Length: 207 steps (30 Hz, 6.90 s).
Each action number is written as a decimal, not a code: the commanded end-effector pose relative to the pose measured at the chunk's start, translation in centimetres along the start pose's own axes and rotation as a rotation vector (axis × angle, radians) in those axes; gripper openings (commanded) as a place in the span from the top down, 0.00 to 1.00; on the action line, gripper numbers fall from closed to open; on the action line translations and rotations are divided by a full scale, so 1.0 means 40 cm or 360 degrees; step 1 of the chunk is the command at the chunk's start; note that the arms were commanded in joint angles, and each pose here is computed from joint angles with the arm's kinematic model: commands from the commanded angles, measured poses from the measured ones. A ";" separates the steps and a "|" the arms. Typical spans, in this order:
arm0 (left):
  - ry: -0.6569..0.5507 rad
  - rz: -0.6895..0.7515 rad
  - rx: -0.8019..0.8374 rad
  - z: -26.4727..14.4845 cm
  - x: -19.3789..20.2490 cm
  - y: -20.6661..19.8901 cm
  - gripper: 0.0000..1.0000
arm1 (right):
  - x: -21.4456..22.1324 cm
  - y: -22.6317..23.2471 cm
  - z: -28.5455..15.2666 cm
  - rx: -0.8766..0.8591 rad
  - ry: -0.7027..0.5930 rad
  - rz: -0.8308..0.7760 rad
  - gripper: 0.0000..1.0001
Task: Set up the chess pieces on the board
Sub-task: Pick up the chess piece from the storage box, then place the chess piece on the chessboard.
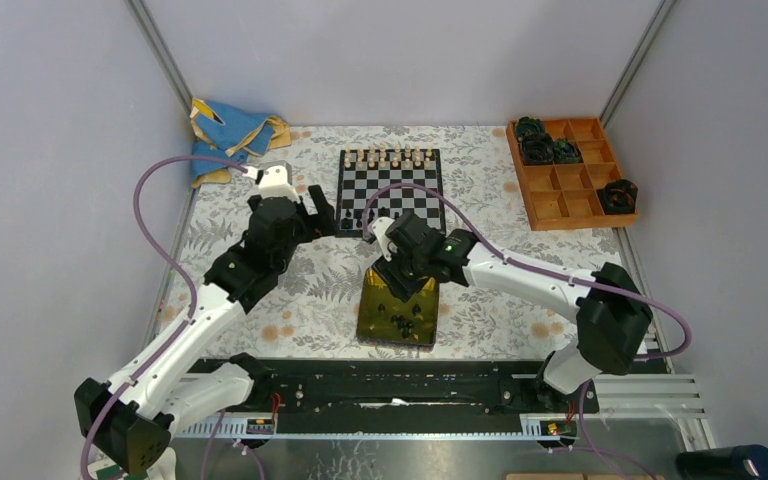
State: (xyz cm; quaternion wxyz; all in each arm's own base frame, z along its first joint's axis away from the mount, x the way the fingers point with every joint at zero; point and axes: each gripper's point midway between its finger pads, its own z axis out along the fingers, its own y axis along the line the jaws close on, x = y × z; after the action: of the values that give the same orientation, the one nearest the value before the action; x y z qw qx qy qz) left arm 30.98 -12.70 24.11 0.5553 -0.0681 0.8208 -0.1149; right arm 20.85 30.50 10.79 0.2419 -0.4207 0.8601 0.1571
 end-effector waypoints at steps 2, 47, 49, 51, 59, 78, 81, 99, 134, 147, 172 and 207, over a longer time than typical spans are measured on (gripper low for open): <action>-0.0097 -0.0064 -0.0077 -0.019 -0.030 0.025 0.01 | -0.008 0.037 0.033 -0.0104 -0.0015 -0.0069 0.44; -0.0172 -0.0037 -0.0090 -0.024 -0.074 0.023 0.01 | 0.002 0.104 0.183 -0.0224 0.0161 -0.0161 0.53; -0.0170 -0.0037 -0.0094 -0.023 -0.074 0.024 0.01 | 0.004 0.104 0.186 -0.0227 0.0166 -0.0165 0.54; -0.0170 -0.0036 -0.0092 -0.023 -0.074 0.023 0.01 | 0.004 0.105 0.189 -0.0230 0.0167 -0.0169 0.55; -0.0173 -0.0031 -0.0099 -0.020 -0.079 0.022 0.01 | 0.002 0.109 0.198 -0.0249 0.0167 -0.0176 0.63; -0.0156 -0.0005 -0.0098 -0.015 -0.072 0.021 0.01 | 0.002 0.104 0.218 -0.0228 0.0185 -0.0182 0.82; -0.0156 -0.0003 -0.0098 -0.016 -0.072 0.022 0.01 | 0.005 0.097 0.221 -0.0205 0.0201 -0.0179 0.87; -0.0295 -0.0012 -0.0127 -0.040 -0.136 0.031 0.01 | -0.100 0.073 0.089 -0.0073 0.0079 -0.0176 1.00; -0.0156 0.0076 -0.0133 -0.040 -0.105 0.033 0.01 | -0.496 -0.472 0.062 0.0648 -0.0408 0.0296 1.00; -0.0112 0.0087 -0.0142 -0.017 -0.088 0.026 0.01 | -0.387 -0.483 0.181 0.0531 -0.0229 0.0374 1.00; -0.0094 0.0141 -0.0152 0.023 -0.082 0.015 0.01 | -0.293 -0.483 0.298 0.0451 -0.0058 0.0464 1.00; -0.0094 0.0148 -0.0132 0.018 -0.075 0.016 0.01 | -0.281 -0.502 0.316 0.0476 -0.0049 0.0486 1.00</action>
State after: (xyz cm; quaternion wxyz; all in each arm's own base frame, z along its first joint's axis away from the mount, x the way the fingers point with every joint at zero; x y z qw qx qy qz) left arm 32.43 -11.19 24.48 0.5564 -0.0582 0.8279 -0.0397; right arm 45.51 31.63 4.61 0.2738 -0.2515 0.9260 0.0657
